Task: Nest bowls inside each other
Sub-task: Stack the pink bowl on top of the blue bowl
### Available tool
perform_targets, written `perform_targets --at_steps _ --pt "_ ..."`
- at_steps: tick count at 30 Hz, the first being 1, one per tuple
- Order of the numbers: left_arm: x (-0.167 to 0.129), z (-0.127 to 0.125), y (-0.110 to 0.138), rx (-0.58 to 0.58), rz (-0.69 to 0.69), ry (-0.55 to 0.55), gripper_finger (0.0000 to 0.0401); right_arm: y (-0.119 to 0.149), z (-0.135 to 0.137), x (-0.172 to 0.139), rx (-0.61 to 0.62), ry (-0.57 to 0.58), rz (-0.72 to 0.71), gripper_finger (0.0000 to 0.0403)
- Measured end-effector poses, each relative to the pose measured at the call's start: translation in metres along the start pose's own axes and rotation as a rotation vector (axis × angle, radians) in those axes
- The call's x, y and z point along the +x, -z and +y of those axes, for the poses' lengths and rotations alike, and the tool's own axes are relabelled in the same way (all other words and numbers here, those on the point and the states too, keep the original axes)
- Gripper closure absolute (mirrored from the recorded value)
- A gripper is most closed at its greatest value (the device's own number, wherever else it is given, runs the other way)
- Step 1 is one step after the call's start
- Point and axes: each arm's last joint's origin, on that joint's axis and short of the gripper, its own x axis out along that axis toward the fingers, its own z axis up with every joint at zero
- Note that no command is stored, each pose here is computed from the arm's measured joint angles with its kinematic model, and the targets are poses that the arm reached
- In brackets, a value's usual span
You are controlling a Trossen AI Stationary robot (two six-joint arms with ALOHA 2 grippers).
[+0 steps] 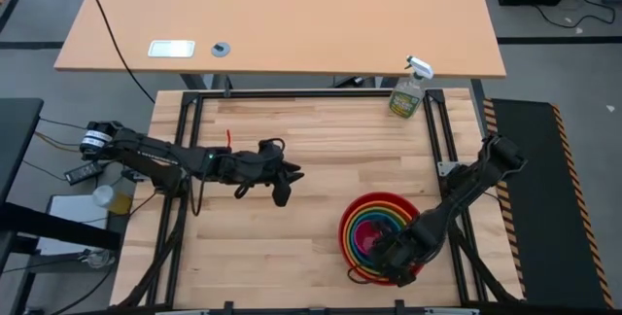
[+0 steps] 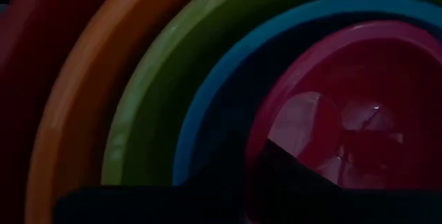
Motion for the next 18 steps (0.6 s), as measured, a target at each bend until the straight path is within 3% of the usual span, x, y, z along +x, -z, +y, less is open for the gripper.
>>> perform_targets --at_steps 10,18 --pt "-0.0016 -0.0041 0.0026 0.011 0.007 0.015 0.0285 0.0007 0.0000 0.0073 0.032 0.015 0.024 0.0342" --pt "-0.0015 -0.0037 0.0025 0.041 0.007 0.013 0.0285 0.0021 0.0026 0.0034 0.072 -0.089 0.060 0.0285"
